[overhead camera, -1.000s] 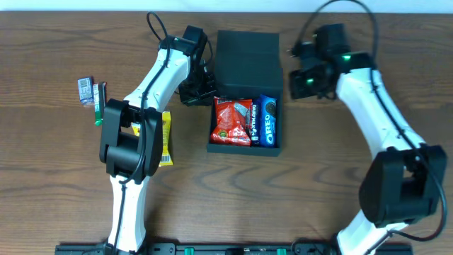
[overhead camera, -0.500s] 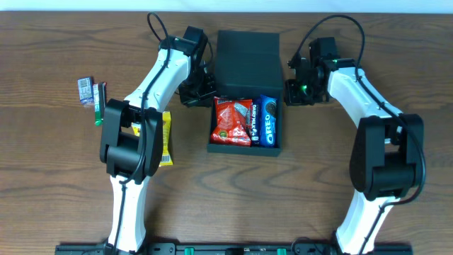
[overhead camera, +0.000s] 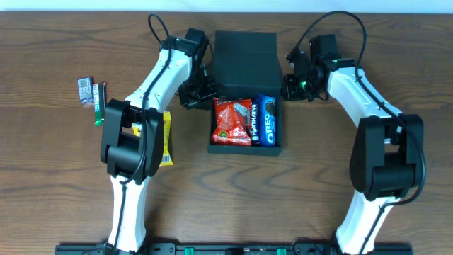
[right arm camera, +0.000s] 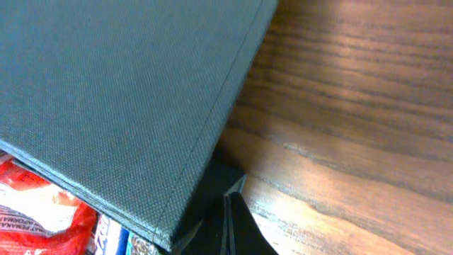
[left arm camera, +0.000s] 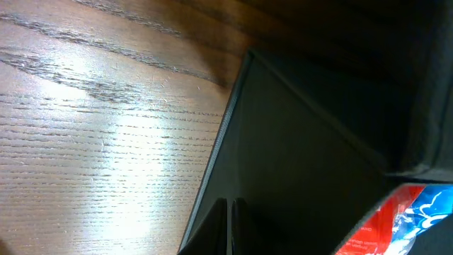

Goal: Pack container
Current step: 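Withdraw the right gripper up and away from the box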

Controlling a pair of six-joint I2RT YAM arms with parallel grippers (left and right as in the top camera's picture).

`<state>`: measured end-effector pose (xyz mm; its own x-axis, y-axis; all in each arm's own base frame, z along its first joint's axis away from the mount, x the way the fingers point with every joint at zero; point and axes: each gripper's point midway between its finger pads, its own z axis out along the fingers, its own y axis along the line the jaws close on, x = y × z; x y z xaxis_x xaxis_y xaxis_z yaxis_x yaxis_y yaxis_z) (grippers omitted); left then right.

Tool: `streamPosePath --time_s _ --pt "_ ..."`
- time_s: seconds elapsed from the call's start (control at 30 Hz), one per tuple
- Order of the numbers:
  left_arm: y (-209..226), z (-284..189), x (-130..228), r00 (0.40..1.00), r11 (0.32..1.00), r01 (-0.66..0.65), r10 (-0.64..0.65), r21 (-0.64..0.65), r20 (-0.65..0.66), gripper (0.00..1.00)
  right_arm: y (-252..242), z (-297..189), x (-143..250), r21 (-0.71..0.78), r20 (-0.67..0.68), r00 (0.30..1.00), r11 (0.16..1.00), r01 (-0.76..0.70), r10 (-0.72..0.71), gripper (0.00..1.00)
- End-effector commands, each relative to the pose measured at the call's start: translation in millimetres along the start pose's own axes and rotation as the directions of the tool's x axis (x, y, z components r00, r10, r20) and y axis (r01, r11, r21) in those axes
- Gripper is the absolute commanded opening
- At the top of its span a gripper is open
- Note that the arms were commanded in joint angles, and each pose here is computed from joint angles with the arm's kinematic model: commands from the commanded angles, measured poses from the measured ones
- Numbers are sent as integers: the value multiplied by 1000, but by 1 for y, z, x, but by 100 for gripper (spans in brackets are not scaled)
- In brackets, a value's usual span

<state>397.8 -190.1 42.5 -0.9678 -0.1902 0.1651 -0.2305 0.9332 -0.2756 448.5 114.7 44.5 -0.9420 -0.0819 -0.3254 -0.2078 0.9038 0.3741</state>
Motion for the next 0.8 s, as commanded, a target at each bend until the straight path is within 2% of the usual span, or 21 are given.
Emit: streamPosePath --time_s 0.0,0.37,0.5,0.63,0.77 --pt "-12 8 12 999 1000 -19 20 14 -35 6 25 3 1 -87 -4 1000 996 24 -25 2" --pt "-10 9 16 999 1000 -14 14 2 -46 6 25 3 -3 -83 12 999 995 53 -52 1" --pt "0 2 7 1000 999 -4 4 -43 1 6 18 -2 -6 -70 20 999 997 41 -40 2" --pt "11 -30 -12 990 994 0 15 -107 139 6 4 -21 -17 -7 44 999 1000 25 -25 2" --pt "20 -92 -31 930 982 18 53 -190 364 6 -11 -61 -41 98 134 990 995 20 -33 2"
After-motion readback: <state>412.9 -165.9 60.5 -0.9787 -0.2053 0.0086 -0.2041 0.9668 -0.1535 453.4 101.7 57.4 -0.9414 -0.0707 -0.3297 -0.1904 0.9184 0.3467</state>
